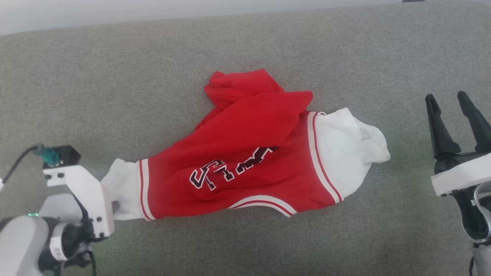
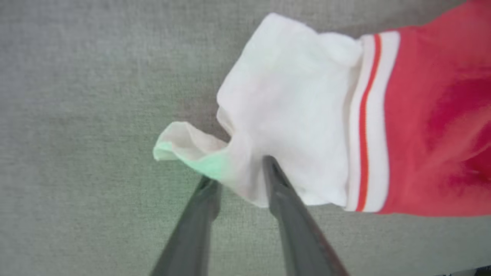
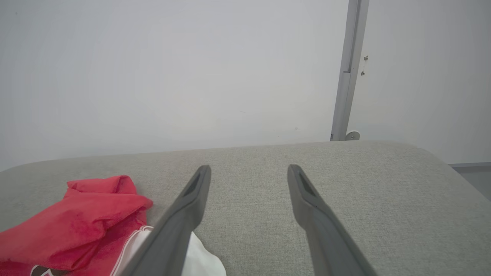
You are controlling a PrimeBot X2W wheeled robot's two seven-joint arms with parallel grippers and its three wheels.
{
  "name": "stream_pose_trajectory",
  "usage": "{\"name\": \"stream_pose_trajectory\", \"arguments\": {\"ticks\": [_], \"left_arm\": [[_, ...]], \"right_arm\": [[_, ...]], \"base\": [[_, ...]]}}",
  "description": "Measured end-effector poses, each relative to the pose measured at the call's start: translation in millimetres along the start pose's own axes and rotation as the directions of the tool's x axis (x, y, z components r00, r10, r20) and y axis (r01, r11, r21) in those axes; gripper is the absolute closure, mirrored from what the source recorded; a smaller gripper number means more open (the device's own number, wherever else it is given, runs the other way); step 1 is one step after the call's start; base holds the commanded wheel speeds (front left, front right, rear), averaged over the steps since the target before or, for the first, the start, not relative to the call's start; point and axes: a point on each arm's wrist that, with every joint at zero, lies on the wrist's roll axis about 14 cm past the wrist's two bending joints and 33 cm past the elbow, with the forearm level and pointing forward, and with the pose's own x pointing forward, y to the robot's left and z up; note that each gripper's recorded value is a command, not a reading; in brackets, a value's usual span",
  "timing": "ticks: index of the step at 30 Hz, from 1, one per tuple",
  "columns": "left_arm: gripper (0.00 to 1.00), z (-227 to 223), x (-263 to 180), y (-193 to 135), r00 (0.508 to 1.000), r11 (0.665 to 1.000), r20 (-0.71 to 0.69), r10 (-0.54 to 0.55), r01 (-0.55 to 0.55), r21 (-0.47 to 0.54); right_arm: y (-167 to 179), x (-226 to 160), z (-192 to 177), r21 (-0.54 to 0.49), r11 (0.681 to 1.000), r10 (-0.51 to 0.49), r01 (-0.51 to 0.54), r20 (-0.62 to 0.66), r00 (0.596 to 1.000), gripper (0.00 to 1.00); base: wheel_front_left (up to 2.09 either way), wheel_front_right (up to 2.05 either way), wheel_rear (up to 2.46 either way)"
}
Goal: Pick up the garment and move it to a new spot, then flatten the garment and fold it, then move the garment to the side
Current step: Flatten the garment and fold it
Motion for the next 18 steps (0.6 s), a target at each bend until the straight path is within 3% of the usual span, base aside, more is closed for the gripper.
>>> {"name": "stream_pose_trajectory", "arguments": {"ticks": [9, 18], "left_arm": [[0.0, 19.2, -5.7, 10.2, 0.999, 0.994, 0.017, 0.036, -0.038, 0.098], [0.0, 21.7, 22.5, 18.3, 0.998, 0.98, -0.016, 0.068, -0.064, 0.187]], "right_arm": [[2.3, 4.1, -0.2, -0.003, 1.0, 0.011, -0.011, -0.001, 1.0, 0.0], [13.1, 13.6, -20.5, -0.006, 0.998, 0.061, -0.062, -0.093, 0.994, 0.0]], "base": [[0.0, 0.0, 0.0], [0.0, 0.0, 0.0]]}}
